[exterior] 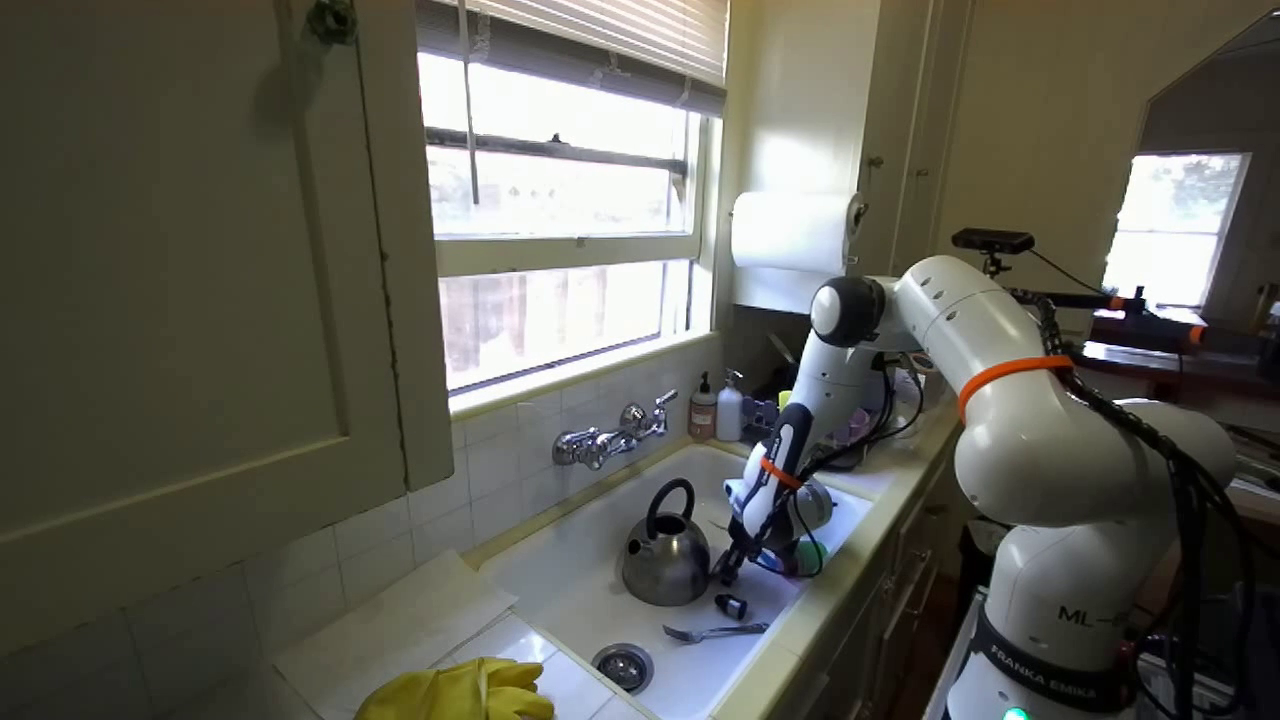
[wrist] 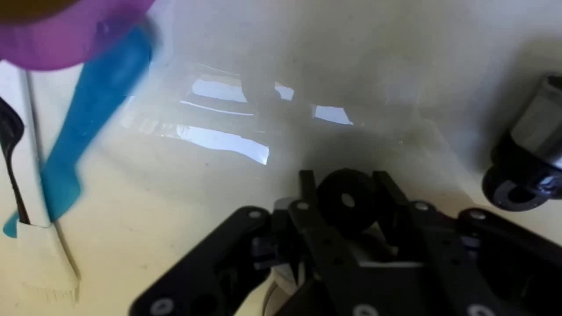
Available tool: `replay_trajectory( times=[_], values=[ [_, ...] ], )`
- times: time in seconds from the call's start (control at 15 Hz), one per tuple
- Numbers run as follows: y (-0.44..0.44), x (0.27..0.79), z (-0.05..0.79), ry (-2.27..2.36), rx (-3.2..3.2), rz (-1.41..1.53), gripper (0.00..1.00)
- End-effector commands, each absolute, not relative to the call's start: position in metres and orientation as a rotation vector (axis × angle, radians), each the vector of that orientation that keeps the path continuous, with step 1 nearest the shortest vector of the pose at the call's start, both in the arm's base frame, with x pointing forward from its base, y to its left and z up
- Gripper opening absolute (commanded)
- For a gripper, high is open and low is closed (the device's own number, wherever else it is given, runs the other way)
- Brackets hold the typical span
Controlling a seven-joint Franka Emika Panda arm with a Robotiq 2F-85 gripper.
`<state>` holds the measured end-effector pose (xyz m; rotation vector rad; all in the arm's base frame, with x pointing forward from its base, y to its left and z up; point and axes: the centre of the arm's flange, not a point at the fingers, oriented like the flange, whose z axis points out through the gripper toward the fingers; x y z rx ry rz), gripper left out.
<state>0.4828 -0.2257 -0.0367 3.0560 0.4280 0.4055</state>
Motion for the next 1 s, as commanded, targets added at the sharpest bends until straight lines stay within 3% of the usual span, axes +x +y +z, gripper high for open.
replay_trajectory(
  times=[0.0,0.93],
  values=[
    [-0.229,0.478,-0.029,0.449,3.059,0.411,0.11],
    [-0.202,0.417,0.083,0.552,3.072,0.282,0.11]
  ],
)
